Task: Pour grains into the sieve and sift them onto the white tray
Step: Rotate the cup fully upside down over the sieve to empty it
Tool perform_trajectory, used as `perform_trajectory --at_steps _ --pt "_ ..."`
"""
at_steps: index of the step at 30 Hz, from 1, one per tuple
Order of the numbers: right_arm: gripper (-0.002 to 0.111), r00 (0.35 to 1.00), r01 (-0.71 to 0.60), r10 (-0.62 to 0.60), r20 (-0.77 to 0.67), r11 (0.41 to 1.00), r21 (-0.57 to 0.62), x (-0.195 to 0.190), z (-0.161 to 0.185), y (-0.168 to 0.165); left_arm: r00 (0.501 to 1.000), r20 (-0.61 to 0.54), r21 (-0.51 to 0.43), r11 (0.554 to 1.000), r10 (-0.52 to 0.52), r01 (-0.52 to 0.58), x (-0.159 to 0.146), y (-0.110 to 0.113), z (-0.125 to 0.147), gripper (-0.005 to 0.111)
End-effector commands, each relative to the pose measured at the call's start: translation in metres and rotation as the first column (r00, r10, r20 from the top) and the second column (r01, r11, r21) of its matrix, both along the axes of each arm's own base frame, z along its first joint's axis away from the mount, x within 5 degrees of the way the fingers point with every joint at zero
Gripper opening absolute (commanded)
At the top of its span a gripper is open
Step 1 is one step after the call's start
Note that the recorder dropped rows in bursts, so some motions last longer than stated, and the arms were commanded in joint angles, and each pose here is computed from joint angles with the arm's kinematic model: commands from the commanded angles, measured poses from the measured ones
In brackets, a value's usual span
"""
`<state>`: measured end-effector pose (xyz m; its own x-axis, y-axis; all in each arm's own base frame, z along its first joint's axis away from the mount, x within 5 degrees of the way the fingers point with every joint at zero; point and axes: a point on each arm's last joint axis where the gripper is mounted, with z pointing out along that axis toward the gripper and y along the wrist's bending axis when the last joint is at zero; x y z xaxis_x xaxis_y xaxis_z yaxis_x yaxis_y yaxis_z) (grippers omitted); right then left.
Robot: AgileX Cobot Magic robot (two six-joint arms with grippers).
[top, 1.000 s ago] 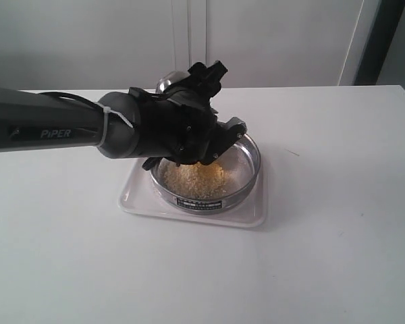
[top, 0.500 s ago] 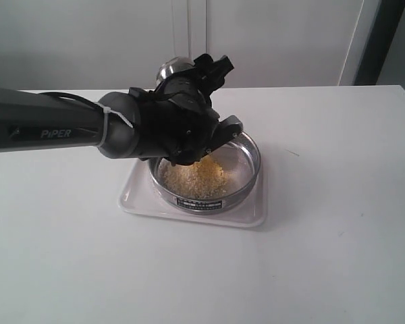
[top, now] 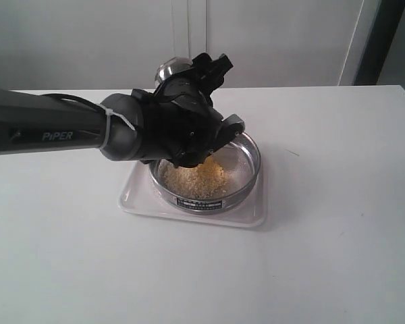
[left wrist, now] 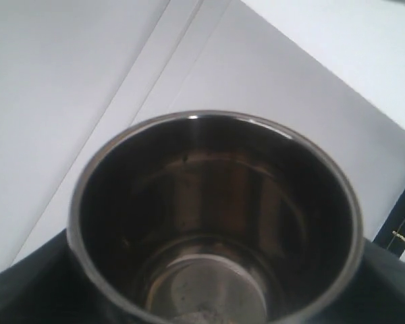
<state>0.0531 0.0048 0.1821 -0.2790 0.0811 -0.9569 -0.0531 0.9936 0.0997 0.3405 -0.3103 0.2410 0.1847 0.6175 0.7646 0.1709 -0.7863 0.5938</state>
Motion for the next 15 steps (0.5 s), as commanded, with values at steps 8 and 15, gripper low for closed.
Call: perform_trajectory --at_steps 8,15 --pt "0.0 1.0 -0.001 0.001 0.013 1.0 -0.007 0.0 -0.001 0.0 0.999 0.029 -0.062 0.998 0.014 -0.012 -0.006 0.005 0.026 0.0" --pt "0.0 1.0 -0.001 0.001 0.013 1.0 -0.007 0.0 -0.001 0.0 0.992 0.088 -0.085 0.993 0.094 -0.086 -0.009 0.009 0.031 0.0"
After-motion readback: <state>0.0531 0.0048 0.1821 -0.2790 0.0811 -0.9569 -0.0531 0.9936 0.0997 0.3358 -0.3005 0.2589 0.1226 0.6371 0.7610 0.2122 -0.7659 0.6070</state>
